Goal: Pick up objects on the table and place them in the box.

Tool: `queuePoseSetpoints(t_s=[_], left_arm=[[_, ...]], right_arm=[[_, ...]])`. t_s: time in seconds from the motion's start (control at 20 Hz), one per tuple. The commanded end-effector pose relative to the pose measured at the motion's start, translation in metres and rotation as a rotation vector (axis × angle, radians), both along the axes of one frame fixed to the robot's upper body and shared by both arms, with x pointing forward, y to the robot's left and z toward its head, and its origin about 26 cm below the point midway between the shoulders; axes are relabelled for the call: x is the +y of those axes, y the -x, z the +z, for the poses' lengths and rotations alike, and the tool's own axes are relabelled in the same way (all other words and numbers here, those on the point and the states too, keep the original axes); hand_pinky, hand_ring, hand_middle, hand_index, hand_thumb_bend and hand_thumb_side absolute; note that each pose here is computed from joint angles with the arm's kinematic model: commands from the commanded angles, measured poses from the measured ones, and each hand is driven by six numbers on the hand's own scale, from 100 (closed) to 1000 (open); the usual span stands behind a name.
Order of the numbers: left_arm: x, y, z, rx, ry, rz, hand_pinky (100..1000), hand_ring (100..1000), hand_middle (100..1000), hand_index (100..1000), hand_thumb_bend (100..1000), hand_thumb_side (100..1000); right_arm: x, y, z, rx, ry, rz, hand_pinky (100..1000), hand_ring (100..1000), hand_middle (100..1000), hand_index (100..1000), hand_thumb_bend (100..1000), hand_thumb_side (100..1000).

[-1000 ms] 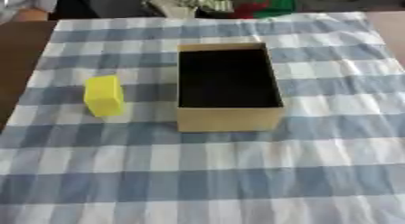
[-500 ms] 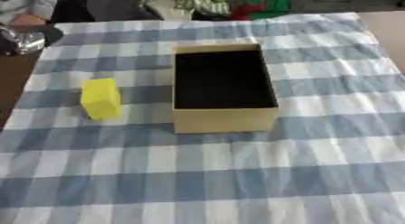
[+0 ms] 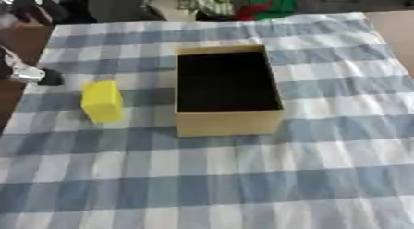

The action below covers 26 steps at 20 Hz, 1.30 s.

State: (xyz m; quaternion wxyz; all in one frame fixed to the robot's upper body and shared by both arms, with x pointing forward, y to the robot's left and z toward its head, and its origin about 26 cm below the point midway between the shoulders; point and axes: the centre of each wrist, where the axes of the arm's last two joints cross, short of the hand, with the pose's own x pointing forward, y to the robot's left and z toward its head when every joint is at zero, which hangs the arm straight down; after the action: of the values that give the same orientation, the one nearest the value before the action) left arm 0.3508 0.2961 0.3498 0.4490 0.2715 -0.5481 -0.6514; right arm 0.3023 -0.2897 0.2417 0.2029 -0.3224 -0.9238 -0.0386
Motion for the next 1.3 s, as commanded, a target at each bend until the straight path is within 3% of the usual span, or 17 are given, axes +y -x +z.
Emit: queuePoseSetpoints(t_s=[0.05,0.55,1.3], left_arm=[[0.001,-0.002,0.008,0.049,-0.002,-0.003,876,850,824,915,683,243],[-0.017,-0.022,-0.005,0.160,0.017,-0.035,903,878,836,917,749,258],[-0.007,-0.065,-0.026,0.221,0.024,0.226,953,928,874,914,757,275]], right_arm=[[-0.002,0.003,0.008,-0.018,0.025,0.000,826,778,742,810,100,654],[-0.001,0.003,0.007,-0.013,0.019,0.004,827,777,741,810,100,656],[0.000,0.003,0.006,-0.007,0.010,0.009,829,775,739,809,100,656]])
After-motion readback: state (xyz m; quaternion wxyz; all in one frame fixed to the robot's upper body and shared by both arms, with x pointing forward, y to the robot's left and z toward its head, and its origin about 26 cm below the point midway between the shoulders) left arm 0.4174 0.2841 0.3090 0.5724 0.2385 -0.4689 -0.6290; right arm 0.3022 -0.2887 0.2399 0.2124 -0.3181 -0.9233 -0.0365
